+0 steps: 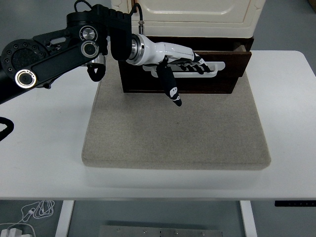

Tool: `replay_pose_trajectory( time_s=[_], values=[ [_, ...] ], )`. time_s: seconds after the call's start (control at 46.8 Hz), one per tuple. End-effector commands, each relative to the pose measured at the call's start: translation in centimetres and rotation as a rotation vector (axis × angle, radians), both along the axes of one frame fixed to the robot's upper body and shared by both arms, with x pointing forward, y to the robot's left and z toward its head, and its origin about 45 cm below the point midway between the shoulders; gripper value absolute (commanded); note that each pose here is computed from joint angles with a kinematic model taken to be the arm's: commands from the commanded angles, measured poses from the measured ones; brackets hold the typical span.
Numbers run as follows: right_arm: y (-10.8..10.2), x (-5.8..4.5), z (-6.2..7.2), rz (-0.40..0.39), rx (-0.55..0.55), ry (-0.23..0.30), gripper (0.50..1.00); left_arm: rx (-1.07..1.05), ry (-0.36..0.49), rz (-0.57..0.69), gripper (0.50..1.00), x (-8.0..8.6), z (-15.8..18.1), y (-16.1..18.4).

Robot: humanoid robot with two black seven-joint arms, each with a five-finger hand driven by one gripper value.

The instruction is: Open the drawer under the combination cabinet

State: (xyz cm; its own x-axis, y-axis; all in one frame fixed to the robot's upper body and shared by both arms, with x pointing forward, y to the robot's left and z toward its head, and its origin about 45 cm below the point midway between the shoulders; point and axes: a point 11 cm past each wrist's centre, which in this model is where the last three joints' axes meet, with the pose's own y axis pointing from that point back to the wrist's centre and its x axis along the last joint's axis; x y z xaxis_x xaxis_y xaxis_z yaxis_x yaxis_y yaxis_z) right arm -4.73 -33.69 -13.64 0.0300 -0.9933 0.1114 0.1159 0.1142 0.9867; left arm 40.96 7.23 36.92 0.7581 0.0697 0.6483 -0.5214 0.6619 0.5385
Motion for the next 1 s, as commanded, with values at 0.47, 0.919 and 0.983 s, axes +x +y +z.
replay_pose_trajectory(
  time_s=[0.47,0.919,0.983],
  values=[
    [0.0,0.0,0.0,0.001,-0.001,0.0,0.928,-0.006,0.012,-0.056,1.0,-1.5,0.5,-0.2],
    [0.0,0.0,0.0,-0.001,0.0,0.0,0.928,-0.002,0.025,-0.096,1.0,-2.5,0.6,-0.4],
    [0.0,0.0,0.0,-0.001,0.0,0.0,0.928,-0.004,0.028,-0.097,1.0,-2.6,0.6,-0.4]
  ],
)
